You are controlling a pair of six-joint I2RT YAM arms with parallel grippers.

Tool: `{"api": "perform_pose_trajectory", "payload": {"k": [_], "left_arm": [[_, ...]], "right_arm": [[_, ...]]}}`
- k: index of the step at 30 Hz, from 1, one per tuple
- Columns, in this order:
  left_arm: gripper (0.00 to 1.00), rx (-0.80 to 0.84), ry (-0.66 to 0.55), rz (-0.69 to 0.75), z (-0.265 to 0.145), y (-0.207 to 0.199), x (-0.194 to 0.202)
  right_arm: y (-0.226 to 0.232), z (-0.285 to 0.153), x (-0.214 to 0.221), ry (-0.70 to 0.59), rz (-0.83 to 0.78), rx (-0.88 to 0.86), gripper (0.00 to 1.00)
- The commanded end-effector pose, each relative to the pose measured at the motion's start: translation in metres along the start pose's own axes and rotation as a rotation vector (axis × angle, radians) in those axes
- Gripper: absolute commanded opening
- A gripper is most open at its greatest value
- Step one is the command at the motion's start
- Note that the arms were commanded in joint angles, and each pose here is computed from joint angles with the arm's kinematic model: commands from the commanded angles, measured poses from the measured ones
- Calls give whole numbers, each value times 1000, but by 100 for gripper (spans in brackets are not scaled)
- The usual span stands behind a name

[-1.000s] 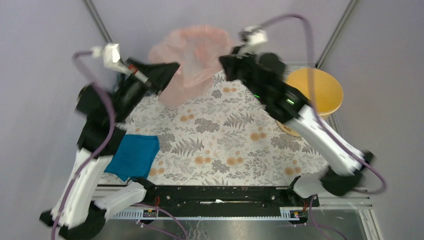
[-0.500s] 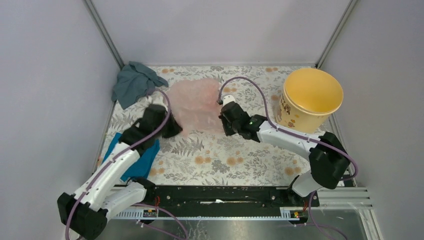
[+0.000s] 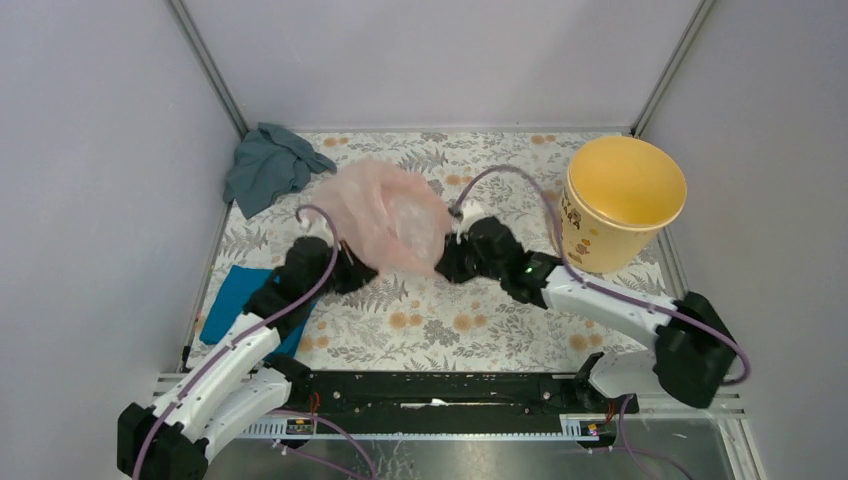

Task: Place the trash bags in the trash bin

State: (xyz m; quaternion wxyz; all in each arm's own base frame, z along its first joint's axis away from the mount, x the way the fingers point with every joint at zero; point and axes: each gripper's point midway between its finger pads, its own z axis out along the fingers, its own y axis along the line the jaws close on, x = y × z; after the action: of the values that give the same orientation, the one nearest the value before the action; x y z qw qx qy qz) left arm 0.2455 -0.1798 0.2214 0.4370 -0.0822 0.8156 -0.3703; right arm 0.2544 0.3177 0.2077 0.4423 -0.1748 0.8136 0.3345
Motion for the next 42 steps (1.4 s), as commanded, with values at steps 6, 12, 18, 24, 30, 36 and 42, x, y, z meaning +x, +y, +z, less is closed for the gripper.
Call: {"api": "perform_pose_trajectory", "payload": {"k": [6,12,18,24,30,36,42], "left_arm": [[0,-240,128,-49,-7,67,52],[0,-527,21,-78,-30,115,40],[0,-651,-26,-165,-36,141,48],[0,-756,-26,-175,-41,164,58],[0,-767,-39,-189,-43,167,59],[0,-748,-48,-182,-42,163,55],[0,-745,-29,-182,-40,163,58]], "right_arm": [[10,-17,115,398,144,-141,52],[-24,-21,59,212,10,83,82],[-59,-18,10,48,134,180,100],[-109,4,4,151,259,305,92],[-154,28,31,232,189,476,58],[-149,52,78,402,129,338,51],[-129,73,86,369,136,160,72]]}}
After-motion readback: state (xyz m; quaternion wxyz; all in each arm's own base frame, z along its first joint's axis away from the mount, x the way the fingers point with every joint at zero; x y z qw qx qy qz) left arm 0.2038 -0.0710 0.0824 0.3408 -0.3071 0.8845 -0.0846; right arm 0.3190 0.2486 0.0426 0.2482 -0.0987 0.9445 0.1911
